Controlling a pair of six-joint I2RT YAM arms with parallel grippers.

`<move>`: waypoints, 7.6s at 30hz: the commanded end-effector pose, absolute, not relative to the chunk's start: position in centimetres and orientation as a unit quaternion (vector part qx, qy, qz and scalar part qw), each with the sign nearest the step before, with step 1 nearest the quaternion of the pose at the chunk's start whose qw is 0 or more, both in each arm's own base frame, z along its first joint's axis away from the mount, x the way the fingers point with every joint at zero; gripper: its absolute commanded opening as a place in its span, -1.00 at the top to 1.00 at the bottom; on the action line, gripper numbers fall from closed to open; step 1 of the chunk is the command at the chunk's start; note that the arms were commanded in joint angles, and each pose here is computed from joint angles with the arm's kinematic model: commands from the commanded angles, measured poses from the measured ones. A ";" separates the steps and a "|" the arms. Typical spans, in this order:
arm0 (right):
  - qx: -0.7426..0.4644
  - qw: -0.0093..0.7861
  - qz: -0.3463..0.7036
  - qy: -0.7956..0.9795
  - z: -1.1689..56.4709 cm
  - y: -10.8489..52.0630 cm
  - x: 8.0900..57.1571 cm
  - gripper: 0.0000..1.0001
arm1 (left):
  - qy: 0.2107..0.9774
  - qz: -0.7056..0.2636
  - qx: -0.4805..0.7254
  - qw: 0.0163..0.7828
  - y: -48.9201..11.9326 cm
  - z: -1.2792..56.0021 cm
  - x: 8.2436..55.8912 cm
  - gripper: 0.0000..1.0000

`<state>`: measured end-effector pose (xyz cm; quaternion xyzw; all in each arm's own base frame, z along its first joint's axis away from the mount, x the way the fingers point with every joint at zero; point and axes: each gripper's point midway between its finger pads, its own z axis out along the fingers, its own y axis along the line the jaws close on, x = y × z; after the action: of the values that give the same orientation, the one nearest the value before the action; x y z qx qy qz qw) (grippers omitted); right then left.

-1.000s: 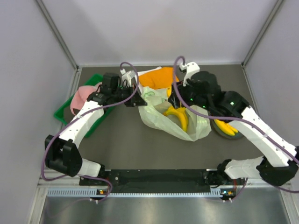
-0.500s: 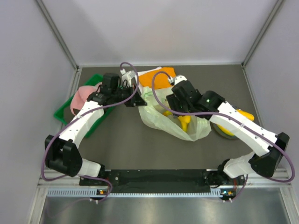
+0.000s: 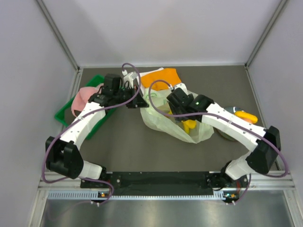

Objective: Place the fruits into the plastic bag

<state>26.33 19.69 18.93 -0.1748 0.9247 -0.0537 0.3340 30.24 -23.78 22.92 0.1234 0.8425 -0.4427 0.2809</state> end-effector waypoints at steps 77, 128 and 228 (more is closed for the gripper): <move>-0.105 0.409 0.132 0.897 19.5 26.5 29.5 -0.46 | 0.837 -0.440 0.131 0.297 -23.7 23.3 30.8 1.00; 0.065 0.553 0.129 0.820 34.8 11.0 30.2 -0.45 | 0.839 -0.439 0.129 0.293 -23.7 23.0 30.8 1.00; 0.351 0.329 -0.119 0.869 10.8 -1.8 35.0 0.67 | 0.840 -0.429 0.133 0.306 -23.6 23.5 30.6 1.00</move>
<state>34.18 -1.70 9.09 0.3484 0.8735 -0.1263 0.3157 30.53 -23.60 22.18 0.1207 0.8504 -0.4275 0.2820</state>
